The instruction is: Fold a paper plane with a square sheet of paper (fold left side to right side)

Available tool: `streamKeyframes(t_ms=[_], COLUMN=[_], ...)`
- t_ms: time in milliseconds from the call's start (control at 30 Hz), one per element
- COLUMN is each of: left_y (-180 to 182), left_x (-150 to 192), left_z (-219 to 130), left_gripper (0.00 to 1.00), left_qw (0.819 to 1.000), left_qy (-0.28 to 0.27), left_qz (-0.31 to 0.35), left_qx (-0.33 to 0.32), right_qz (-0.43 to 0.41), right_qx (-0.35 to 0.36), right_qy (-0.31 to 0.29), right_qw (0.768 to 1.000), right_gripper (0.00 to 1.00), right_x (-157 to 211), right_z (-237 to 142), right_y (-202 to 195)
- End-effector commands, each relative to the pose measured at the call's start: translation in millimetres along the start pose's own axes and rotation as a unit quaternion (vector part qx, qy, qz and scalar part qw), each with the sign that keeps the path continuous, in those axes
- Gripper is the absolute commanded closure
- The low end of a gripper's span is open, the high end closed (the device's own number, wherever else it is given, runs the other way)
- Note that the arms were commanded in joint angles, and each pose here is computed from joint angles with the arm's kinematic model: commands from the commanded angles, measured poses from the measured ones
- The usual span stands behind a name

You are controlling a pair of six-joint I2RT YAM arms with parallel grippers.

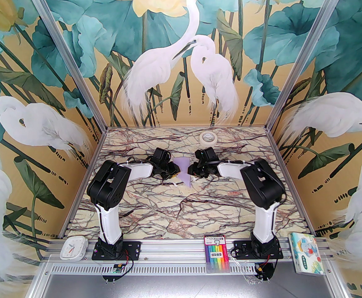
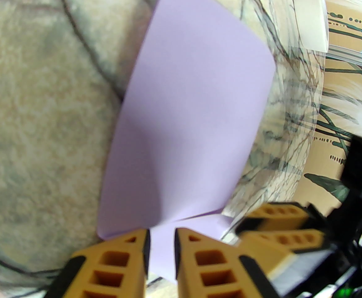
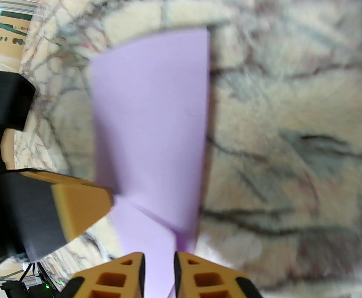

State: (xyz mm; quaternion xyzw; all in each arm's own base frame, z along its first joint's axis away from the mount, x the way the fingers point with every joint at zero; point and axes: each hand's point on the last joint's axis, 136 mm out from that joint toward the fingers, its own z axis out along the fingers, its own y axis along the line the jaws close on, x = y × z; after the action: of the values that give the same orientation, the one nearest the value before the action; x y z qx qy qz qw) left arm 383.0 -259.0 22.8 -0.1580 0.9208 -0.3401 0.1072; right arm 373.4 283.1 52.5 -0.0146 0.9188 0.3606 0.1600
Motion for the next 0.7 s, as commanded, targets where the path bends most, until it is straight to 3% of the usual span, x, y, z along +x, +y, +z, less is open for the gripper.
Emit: streamKeyframes(t_ms=[0, 133, 333, 667], left_y=[23, 22, 22, 25], left_x=[3, 3, 4, 5], left_z=[7, 8, 8, 8], left_gripper=[0.79, 0.79, 0.79, 0.8], left_qw=[0.999, 0.999, 0.999, 0.999], left_qy=[0.003, 0.003, 0.004, 0.003], left_qz=[-0.017, -0.018, -0.021, -0.025], left_qx=[-0.035, -0.034, -0.031, -0.035], right_qz=[-0.023, -0.033, -0.025, 0.014], right_qx=[-0.004, -0.035, -0.064, -0.044], right_qy=[-0.005, 0.036, 0.085, 0.116], right_qw=[1.0, 0.998, 0.994, 0.992], right_gripper=[0.88, 1.0, 1.0, 1.0], right_x=[2, 24, 47, 55], right_z=[-17, -7, 20, 45], right_y=[15, 32, 44, 19])
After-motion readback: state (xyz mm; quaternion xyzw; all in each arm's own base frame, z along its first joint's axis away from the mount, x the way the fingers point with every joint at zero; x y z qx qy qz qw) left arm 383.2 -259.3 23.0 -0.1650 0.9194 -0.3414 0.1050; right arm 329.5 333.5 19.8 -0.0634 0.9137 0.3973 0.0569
